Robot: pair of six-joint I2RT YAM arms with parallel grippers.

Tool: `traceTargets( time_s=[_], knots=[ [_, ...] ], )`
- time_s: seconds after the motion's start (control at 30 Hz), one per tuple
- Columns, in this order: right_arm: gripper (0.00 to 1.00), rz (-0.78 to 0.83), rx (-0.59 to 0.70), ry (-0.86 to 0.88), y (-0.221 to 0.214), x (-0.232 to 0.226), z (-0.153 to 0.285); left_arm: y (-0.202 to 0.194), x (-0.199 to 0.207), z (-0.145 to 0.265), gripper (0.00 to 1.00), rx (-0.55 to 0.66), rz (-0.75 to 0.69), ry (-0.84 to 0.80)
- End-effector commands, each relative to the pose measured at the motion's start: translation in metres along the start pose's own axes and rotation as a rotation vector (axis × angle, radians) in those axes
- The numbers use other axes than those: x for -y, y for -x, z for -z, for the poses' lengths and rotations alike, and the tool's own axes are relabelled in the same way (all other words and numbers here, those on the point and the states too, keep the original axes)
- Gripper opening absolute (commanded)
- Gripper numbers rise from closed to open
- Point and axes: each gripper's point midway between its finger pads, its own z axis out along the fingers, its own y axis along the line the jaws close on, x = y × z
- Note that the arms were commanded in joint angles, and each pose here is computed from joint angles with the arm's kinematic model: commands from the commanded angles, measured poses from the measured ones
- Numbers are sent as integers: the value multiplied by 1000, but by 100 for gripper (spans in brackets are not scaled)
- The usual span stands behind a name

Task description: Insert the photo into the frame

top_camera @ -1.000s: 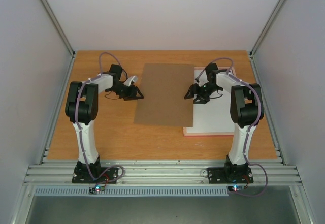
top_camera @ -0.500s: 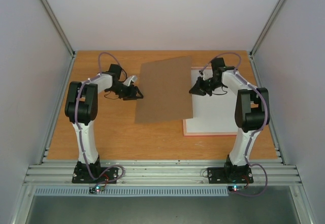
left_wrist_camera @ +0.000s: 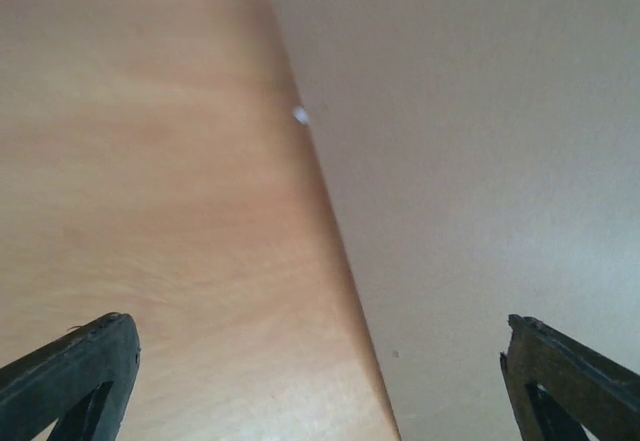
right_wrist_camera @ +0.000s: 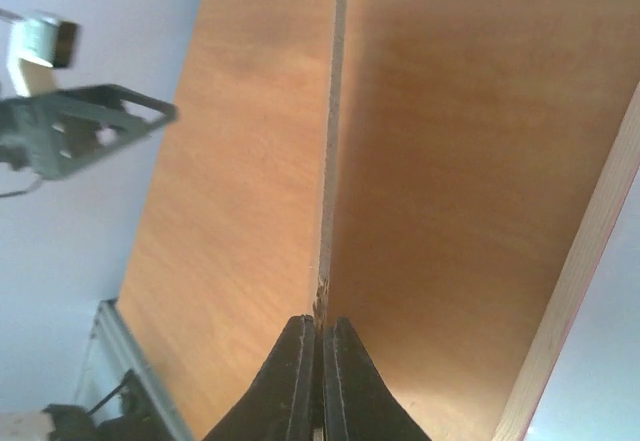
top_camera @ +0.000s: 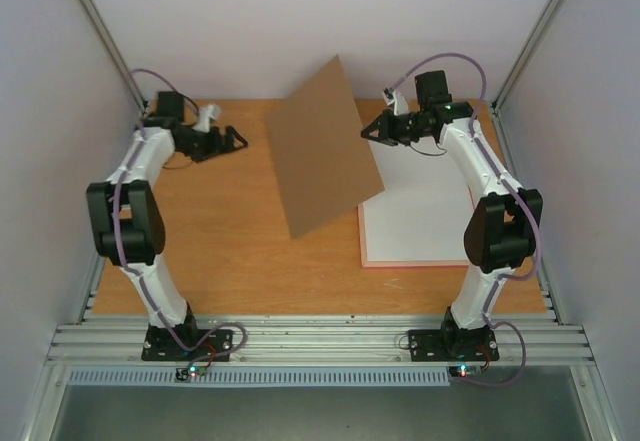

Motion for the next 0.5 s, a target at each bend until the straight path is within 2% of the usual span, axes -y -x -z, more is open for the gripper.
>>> traceTargets(
  time_s=[0.0, 0.2, 0.33, 0.47],
  knots=[
    [1, 295, 147, -71, 32, -53, 31, 44, 20, 69, 99, 177, -42, 50],
    [1, 551, 181, -234, 36, -91, 8, 61, 57, 105, 99, 289, -17, -12],
    [1, 681, 204, -356, 41, -112, -16, 75, 64, 122, 99, 371, 90, -14],
    [1, 767, 210, -398, 45, -135, -40, 89, 82, 147, 99, 472, 174, -53]
  ],
)
